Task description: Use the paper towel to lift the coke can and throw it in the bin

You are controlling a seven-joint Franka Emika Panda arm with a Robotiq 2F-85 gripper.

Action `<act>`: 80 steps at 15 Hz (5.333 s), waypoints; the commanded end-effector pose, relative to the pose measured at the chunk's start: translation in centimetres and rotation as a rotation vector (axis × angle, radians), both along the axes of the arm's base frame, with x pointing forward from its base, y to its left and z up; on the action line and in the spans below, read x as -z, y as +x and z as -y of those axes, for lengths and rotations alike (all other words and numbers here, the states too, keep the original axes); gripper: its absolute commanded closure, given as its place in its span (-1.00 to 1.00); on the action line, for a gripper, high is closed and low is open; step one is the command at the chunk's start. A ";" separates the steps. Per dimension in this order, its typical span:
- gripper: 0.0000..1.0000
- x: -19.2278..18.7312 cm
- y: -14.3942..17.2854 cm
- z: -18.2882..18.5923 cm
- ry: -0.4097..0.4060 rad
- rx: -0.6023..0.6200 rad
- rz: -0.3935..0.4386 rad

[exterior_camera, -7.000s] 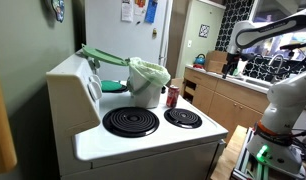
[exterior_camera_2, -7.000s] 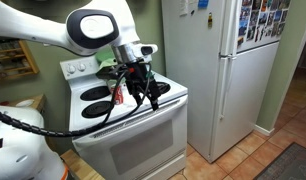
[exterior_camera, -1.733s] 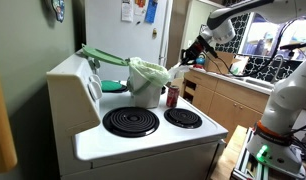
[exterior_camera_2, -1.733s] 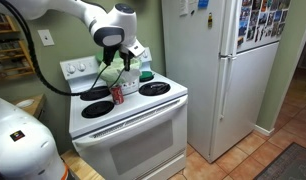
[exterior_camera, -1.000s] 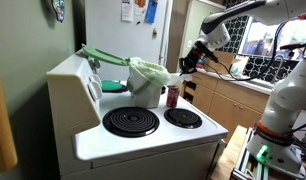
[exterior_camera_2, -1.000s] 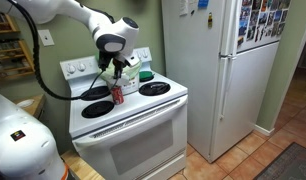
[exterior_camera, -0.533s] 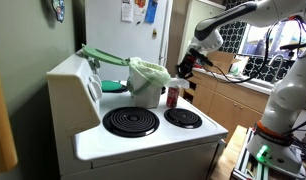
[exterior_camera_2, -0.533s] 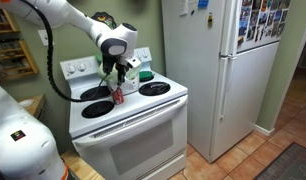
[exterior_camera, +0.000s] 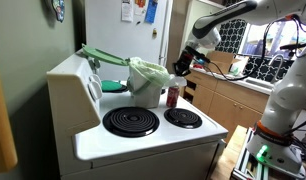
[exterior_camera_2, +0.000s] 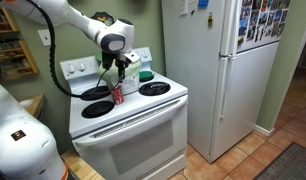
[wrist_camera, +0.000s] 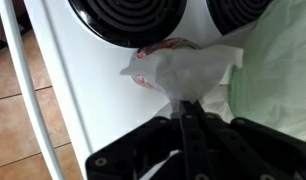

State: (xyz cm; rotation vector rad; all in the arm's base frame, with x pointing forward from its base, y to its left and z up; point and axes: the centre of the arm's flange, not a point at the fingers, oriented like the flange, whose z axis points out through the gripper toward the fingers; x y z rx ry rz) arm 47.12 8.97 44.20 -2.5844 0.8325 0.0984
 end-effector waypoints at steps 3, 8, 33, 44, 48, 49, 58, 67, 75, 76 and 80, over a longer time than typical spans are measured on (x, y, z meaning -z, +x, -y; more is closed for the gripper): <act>0.99 0.6 0.6 -2.3 -0.037 0.023 -0.078; 0.99 1.0 0.6 -3.6 -0.057 0.011 -0.092; 0.99 1.5 1.8 -9.9 -0.382 0.143 -0.147; 0.91 1.1 1.0 -11.5 -0.409 0.154 -0.137; 1.00 1.9 1.3 -11.5 -0.436 0.178 -0.130; 0.99 2.0 1.4 -11.6 -0.446 0.185 -0.122; -0.26 -0.2 0.3 -12.0 -0.428 0.184 -0.102; -0.29 -1.6 0.0 -11.5 -0.434 0.190 -0.058; 0.98 -2.2 0.1 -11.5 -0.389 0.181 0.019; 1.00 -2.1 0.0 -11.4 -0.392 0.180 0.027; 1.00 -1.2 -0.2 -11.4 -0.389 0.184 -0.018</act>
